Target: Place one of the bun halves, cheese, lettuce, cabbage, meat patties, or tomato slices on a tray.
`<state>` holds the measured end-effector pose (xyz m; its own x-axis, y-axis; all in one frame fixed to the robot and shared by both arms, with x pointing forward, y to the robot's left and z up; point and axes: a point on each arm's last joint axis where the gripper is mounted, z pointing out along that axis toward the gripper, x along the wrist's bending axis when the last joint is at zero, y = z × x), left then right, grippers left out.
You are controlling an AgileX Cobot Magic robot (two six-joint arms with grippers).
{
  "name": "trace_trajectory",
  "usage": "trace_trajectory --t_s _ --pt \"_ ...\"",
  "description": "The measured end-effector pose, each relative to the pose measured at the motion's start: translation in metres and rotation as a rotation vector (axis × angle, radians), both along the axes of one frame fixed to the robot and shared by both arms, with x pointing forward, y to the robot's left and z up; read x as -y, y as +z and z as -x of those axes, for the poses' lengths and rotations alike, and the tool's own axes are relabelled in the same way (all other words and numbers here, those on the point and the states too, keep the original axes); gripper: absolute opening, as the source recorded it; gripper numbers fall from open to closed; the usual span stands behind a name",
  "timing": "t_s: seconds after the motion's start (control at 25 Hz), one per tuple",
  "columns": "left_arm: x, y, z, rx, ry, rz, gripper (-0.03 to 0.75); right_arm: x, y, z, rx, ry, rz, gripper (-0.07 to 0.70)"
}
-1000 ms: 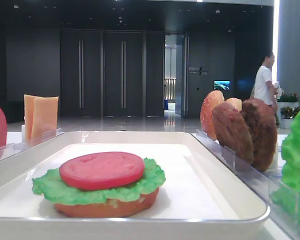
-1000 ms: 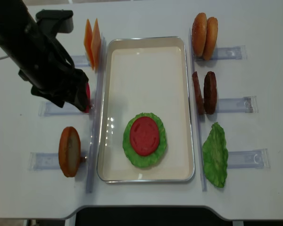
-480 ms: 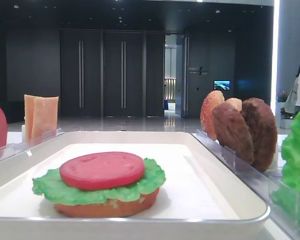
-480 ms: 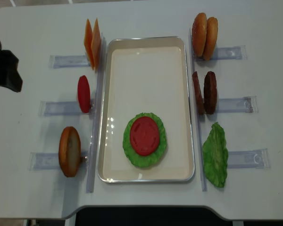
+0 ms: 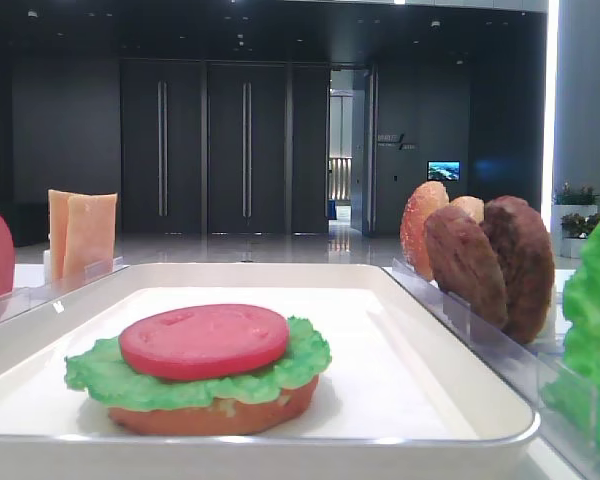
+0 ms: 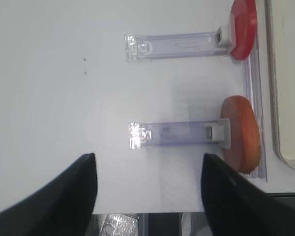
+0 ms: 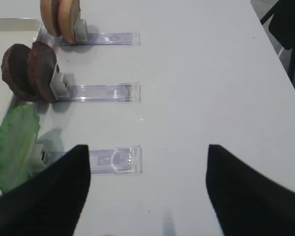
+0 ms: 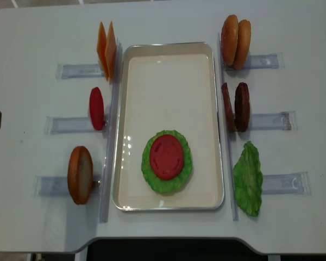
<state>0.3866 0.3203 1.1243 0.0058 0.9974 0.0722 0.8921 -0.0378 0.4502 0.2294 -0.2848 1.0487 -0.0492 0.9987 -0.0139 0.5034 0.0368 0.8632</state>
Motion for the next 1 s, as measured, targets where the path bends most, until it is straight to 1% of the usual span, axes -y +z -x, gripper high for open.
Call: trace_trajectory --t_s 0.08,0.24,0.4,0.52,0.64,0.84,0.92,1.0 --pt "0.002 0.0 0.022 0.044 0.002 -0.018 0.506 0.0 0.0 0.0 0.0 0.0 0.0 0.477" --pt "0.005 -0.007 0.06 0.123 0.005 -0.041 0.506 0.0 0.0 0.0 0.0 0.0 0.0 0.477" --pt "0.01 -0.022 0.092 0.192 0.003 -0.036 0.506 0.0 0.0 0.0 0.0 0.0 0.0 0.477" --pt "0.014 -0.036 0.116 0.262 0.0 -0.035 0.506 0.0 0.0 0.0 0.0 0.0 0.0 0.477" --pt "0.019 -0.052 0.129 0.318 -0.009 -0.01 0.506 0.0 0.0 0.0 0.0 0.0 0.0 0.477" --pt "0.023 -0.077 0.135 0.368 -0.027 0.026 0.506 0.0 0.0 0.0 0.0 0.0 0.0 0.477" --pt "0.024 -0.082 0.137 0.406 -0.043 0.031 0.506 0.0 0.0 0.0 0.0 0.0 0.0 0.477" --pt "0.024 -0.082 0.14 0.441 -0.062 0.033 0.506 0.0 0.0 0.0 0.0 0.0 0.0 0.477"
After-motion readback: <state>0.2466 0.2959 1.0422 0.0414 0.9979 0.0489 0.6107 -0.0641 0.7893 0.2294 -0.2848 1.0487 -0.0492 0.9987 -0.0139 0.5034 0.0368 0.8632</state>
